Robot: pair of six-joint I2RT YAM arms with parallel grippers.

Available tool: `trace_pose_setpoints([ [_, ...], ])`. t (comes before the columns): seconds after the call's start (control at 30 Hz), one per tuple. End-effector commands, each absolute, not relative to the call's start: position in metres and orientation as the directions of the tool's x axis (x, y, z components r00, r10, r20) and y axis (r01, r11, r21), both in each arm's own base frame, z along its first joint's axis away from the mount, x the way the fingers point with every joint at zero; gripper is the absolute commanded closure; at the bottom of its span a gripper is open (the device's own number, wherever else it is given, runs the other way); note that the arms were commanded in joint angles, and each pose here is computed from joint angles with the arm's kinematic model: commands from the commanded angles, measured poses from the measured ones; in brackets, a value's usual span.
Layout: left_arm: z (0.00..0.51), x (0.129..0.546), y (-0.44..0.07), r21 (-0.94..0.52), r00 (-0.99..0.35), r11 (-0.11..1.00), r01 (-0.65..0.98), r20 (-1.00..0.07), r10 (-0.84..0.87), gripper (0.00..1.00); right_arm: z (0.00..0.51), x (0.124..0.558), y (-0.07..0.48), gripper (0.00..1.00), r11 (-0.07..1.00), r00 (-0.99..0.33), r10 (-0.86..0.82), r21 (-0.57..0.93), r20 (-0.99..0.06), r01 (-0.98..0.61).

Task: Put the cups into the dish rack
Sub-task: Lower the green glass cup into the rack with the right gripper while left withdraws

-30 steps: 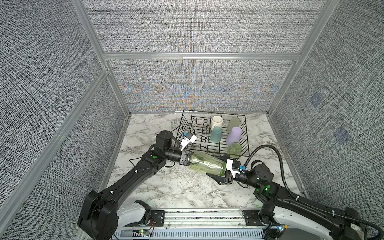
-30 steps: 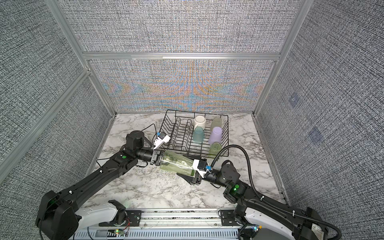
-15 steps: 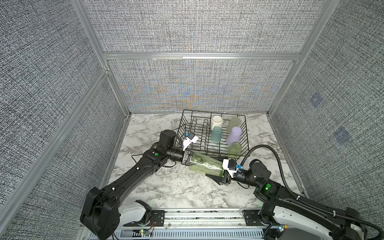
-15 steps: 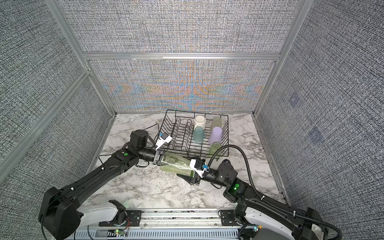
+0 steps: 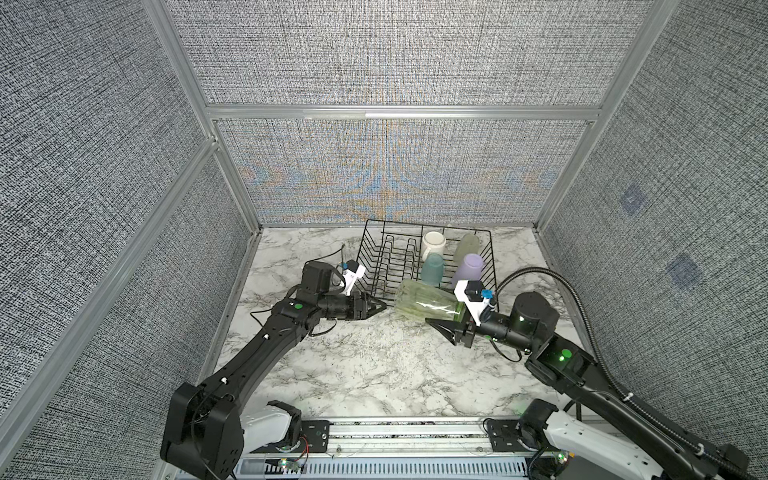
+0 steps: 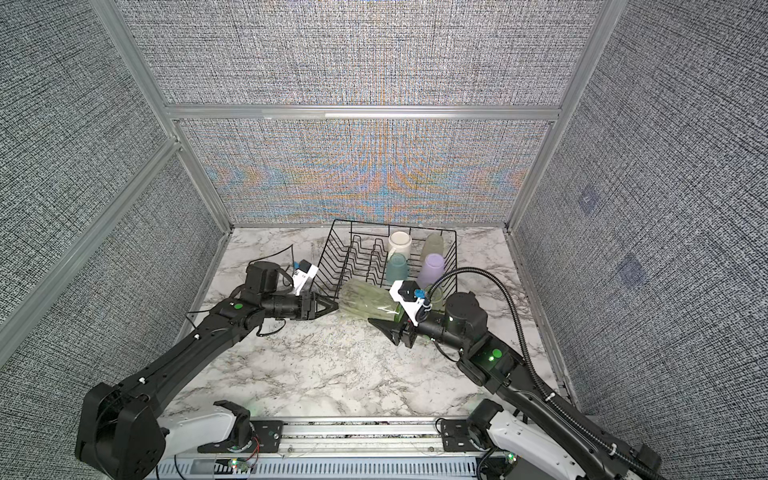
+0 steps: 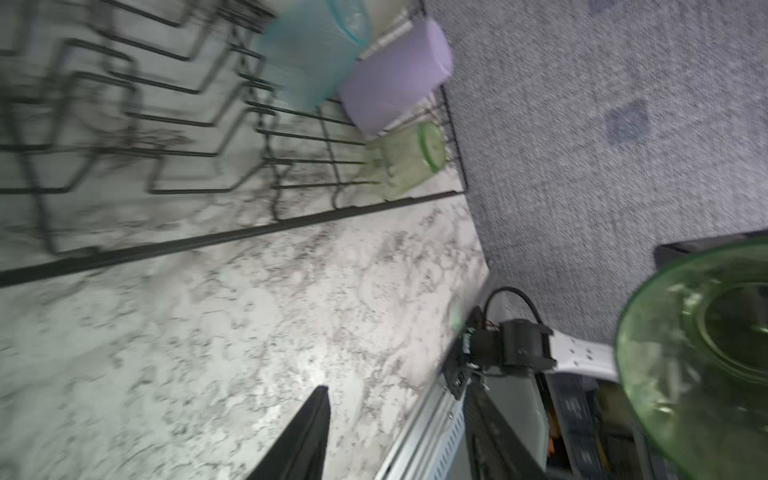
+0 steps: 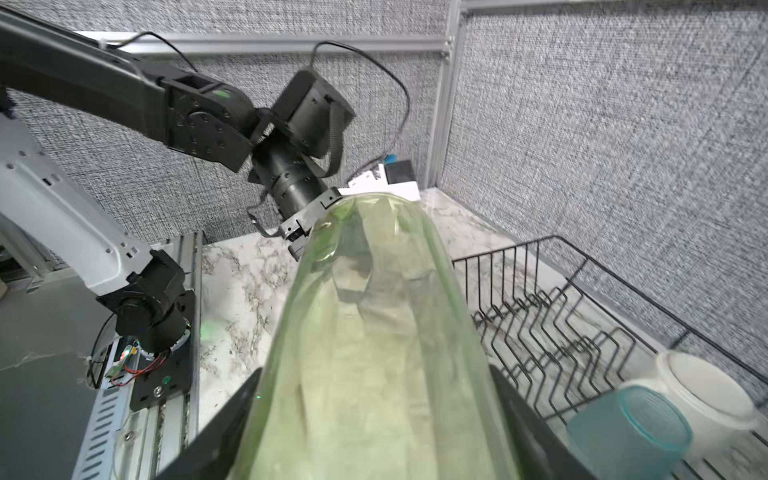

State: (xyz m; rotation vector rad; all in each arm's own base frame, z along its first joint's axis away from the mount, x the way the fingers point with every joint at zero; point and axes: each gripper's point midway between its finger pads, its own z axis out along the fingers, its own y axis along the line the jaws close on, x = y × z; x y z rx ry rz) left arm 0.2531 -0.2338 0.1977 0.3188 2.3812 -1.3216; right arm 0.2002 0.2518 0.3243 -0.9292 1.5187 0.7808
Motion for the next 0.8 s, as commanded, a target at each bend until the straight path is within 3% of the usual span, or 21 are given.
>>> trace_pose_setpoints([
  [0.0, 0.168, 0.276, -0.191, -0.608, -0.872, 0.753, 0.251, -0.48, -0.096, 0.47, 0.3, 0.205, 0.24, 0.53, 0.502, -0.229, -0.257, 0.073, -0.939, -0.862],
  [0.1, 0.152, 0.282, -0.147, -0.439, -0.845, 0.893, 0.101, -0.511, -0.156, 0.42, 0.304, 0.219, 0.23, 0.53, 0.561, -0.331, -0.312, 0.109, -0.891, -0.821],
  [0.13, 0.148, 0.282, -0.134, -0.394, -0.838, 0.918, 0.05, -0.516, -0.176, 0.36, 0.302, 0.225, 0.226, 0.53, 0.586, -0.37, -0.334, 0.117, -0.867, -0.802],
  [0.23, 0.141, 0.282, -0.109, -0.322, -0.804, 0.946, -0.04, -0.552, -0.222, 0.35, 0.293, 0.245, 0.216, 0.53, 0.649, -0.472, -0.375, 0.137, -0.798, -0.748],
  [0.37, 0.141, 0.278, -0.093, -0.269, -0.779, 0.96, -0.082, -0.583, -0.23, 0.35, 0.285, 0.272, 0.201, 0.53, 0.736, -0.591, -0.395, 0.142, -0.704, -0.662],
  [0.53, 0.142, 0.275, -0.086, -0.252, -0.76, 0.963, -0.095, -0.607, -0.233, 0.35, 0.269, 0.304, 0.185, 0.53, 0.819, -0.68, -0.446, 0.042, -0.581, -0.573],
  [0.77, 0.144, 0.276, -0.087, -0.254, -0.759, 0.963, -0.089, -0.608, -0.231, 0.35, 0.248, 0.342, 0.185, 0.53, 0.871, -0.753, -0.428, -0.007, -0.499, -0.491],
])
